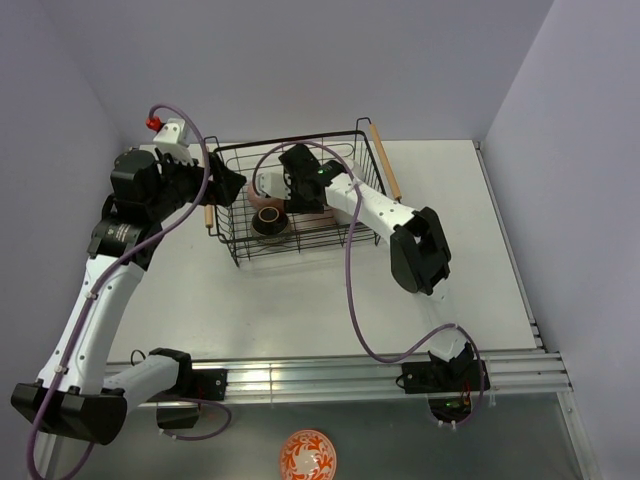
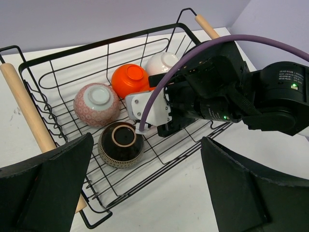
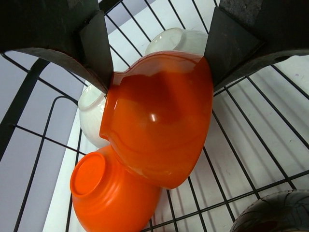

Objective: Load the bowls into the dish rack

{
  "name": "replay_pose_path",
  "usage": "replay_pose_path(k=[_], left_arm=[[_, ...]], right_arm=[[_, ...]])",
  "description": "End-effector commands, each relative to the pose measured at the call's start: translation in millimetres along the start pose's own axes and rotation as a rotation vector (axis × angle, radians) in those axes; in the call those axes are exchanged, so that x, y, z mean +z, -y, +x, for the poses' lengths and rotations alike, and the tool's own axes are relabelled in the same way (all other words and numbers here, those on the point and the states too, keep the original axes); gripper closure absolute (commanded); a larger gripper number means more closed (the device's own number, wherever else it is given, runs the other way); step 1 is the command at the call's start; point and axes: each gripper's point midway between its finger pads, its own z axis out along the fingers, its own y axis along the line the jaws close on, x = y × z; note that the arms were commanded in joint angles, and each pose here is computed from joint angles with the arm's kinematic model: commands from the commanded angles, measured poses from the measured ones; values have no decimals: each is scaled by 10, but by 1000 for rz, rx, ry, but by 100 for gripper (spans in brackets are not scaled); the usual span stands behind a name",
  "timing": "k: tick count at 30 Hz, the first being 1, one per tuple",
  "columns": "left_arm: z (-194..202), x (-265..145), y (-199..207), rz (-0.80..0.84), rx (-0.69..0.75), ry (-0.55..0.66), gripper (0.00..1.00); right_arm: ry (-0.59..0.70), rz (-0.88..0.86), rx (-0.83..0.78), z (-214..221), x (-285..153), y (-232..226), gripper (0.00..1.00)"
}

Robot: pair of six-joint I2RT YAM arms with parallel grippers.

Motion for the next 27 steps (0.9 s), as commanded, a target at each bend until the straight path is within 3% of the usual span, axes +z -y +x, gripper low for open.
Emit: replay_pose_path(k=[1, 27], left_arm=[[-54, -15, 18, 23, -2, 10, 0], [4, -31, -63, 25, -22, -6, 1]], right_arm=[[19, 62, -4, -87, -13, 156, 100], [-38, 18, -45, -9, 311, -167, 100]])
